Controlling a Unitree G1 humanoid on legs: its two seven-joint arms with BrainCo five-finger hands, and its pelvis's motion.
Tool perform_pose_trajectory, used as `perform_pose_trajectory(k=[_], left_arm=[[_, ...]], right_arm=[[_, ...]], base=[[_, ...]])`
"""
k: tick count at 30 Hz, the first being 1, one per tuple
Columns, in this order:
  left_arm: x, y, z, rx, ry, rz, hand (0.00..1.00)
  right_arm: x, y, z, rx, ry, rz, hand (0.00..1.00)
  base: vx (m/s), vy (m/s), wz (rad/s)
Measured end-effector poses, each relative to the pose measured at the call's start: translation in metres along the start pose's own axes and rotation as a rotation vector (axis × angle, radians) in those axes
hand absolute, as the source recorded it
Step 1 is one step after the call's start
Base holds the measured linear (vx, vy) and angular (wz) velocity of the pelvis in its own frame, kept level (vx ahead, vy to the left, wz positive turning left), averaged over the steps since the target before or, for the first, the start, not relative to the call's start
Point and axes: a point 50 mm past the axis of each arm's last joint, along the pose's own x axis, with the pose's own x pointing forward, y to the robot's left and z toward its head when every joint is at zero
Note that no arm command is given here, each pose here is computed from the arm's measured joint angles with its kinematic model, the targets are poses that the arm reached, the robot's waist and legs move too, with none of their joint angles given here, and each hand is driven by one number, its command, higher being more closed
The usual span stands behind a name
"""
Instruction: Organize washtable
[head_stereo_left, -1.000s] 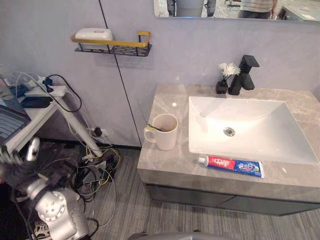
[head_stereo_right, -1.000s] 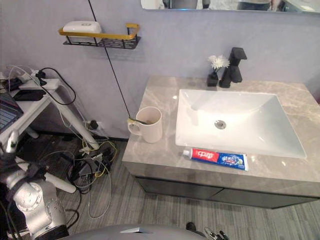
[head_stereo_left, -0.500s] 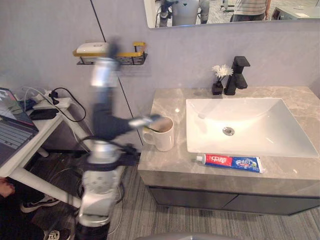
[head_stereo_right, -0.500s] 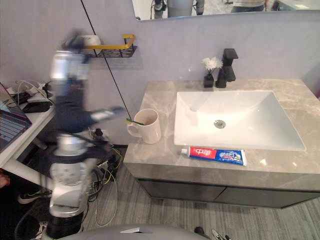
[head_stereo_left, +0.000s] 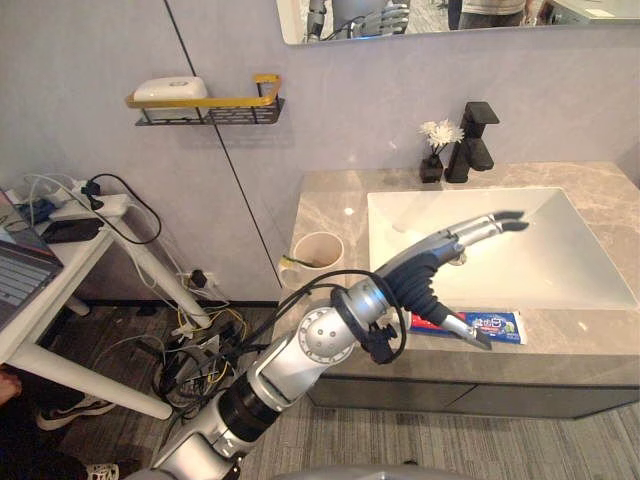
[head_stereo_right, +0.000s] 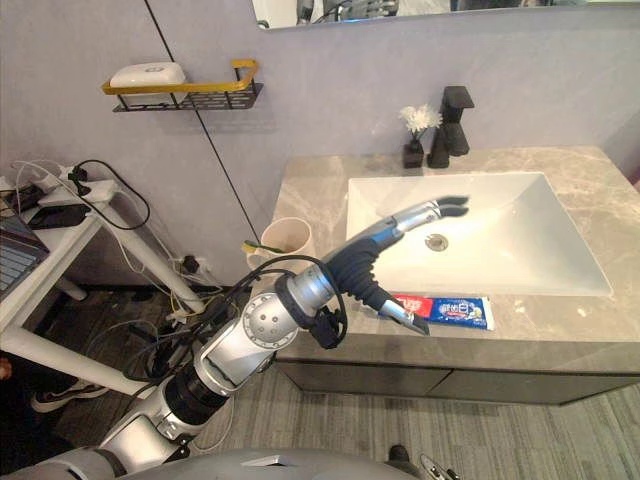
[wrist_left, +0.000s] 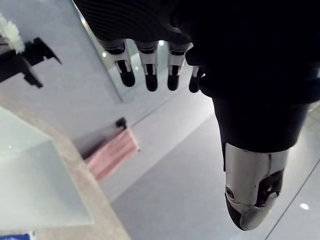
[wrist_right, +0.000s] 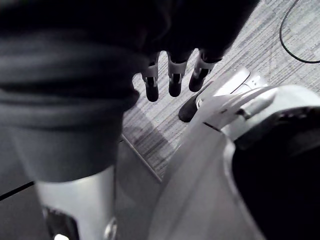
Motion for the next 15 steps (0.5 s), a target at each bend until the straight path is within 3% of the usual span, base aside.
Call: perform_pose_trajectory(k=[15], left_arm=[[0.008,-0.021,-0.043,0.162,0.223,-0.124,0.0]], right_arm=[[0.003,0.009,0.004,0.004,0.011,0.011,0.0]], base=[[0.0,0.0,0.0]])
